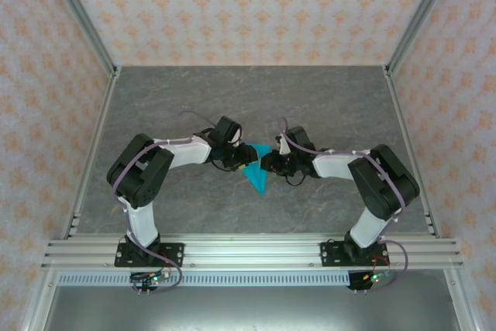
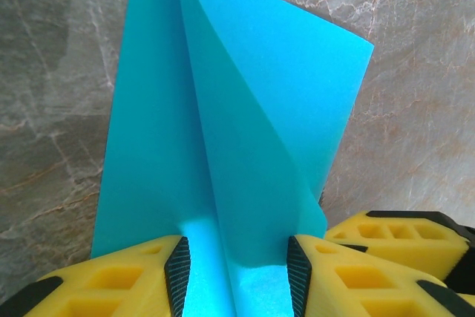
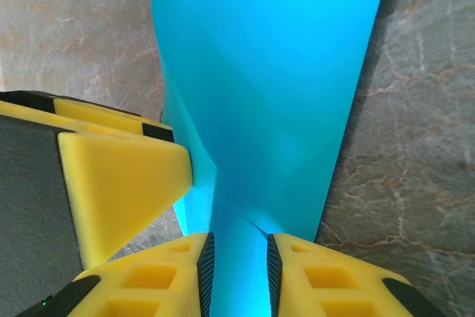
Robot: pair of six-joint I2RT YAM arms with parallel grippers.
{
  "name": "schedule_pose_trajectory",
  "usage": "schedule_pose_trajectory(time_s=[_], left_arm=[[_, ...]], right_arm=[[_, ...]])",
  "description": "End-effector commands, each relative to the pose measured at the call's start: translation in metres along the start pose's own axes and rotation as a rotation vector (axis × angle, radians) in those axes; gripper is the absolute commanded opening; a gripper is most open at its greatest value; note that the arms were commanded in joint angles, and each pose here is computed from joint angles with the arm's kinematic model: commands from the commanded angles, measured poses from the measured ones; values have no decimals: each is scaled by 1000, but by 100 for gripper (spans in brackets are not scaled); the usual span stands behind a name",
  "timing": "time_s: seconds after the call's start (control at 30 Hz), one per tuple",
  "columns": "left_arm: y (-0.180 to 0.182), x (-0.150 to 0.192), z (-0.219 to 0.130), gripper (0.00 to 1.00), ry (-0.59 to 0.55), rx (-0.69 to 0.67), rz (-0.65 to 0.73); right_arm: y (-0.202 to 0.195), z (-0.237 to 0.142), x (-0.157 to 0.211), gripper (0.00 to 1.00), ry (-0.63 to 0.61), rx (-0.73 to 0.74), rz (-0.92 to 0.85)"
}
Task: Fold a paper plane with a square sheet of paper (fold left side to right side)
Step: Fourth fold the wing at the center of the table.
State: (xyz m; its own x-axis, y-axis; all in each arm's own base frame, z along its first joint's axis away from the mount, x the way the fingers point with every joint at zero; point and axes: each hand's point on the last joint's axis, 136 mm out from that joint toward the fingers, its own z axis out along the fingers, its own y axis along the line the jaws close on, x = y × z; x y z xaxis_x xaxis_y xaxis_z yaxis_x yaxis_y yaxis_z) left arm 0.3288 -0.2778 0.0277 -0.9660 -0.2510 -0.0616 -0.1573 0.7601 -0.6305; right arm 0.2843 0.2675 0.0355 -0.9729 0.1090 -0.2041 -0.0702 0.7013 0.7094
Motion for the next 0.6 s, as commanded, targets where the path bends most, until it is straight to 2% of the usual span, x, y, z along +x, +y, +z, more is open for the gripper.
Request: schedule_pose_trajectory(time_s=[0.0, 0.37, 0.57], left_arm=[[-2, -3, 3, 43, -5, -8, -1], [-2, -2, 3, 40, -5, -8, 2], [-1, -2, 2, 40, -7, -9, 0]], right_arm=[[20, 0, -17, 28, -33, -69, -17], [26, -12, -23, 28, -77, -55, -41], [24, -11, -28, 28, -95, -90, 9]])
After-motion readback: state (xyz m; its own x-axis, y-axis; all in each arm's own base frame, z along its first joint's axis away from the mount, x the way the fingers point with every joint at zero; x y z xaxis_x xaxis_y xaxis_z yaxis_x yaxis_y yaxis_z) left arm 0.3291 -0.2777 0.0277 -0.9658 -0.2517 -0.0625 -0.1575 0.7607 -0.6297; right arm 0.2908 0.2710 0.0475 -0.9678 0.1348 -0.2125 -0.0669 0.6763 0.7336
